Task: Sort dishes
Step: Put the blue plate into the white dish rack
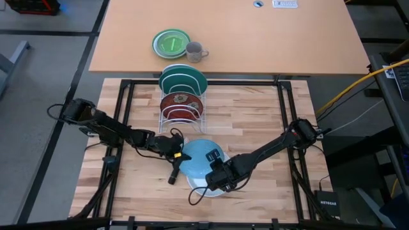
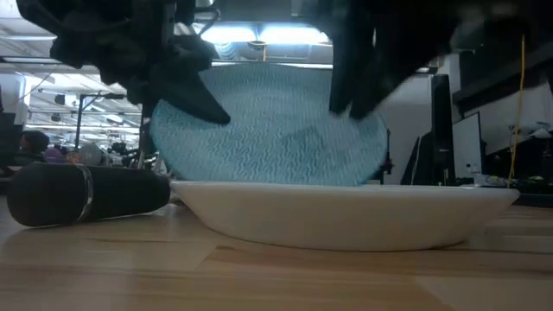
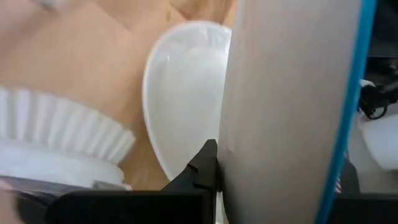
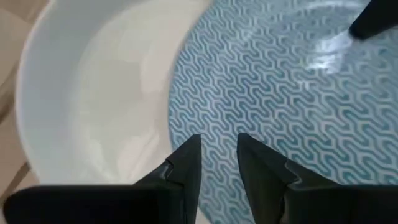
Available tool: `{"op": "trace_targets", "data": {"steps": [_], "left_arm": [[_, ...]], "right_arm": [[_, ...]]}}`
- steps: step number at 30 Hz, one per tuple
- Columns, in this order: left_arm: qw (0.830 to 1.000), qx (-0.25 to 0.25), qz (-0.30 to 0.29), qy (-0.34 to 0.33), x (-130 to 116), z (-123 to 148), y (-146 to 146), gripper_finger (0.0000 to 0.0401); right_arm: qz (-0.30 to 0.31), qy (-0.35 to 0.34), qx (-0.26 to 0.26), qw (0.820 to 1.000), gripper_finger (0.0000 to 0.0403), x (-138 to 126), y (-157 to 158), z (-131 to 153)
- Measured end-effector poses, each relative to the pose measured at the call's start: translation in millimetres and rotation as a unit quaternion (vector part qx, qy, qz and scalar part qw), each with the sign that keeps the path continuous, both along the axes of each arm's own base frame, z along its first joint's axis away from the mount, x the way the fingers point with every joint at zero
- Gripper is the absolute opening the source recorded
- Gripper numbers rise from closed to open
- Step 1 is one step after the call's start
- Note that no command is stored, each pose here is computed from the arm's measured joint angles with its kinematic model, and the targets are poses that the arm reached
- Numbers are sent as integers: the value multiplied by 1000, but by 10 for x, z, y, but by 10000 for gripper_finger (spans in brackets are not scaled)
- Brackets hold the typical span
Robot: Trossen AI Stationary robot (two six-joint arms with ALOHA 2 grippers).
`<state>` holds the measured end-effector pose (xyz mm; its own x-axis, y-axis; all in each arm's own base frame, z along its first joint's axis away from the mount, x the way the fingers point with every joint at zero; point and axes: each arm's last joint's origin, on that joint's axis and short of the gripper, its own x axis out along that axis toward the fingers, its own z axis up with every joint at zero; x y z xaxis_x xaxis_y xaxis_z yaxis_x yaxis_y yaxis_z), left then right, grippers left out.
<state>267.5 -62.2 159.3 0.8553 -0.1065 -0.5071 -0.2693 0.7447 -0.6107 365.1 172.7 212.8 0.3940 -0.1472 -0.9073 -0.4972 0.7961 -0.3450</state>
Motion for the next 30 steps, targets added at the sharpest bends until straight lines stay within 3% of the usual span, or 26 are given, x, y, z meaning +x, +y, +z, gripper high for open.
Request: {"op": "trace_targets", "data": {"steps": [8,14,20,26,30], "left_arm": [[996,62,11,-59,-172,411,143,25],[983,136,30,-122,-418,801,315,25],[948,235,104,-189,-756,1192,563,25],[906,324,162,-218,-1029,1416,769,25],[881,393,182,-190,-1102,1439,888,25]], "right_arm": [[-13,-14,-43,999,108,18,-17,640],[-23,-39,-64,997,108,-63,-76,1235],[-37,-122,-76,989,108,-219,-182,1923],[-39,-198,-146,968,108,-409,-324,2234],[-69,-228,-199,951,108,-498,-401,2355]]}}
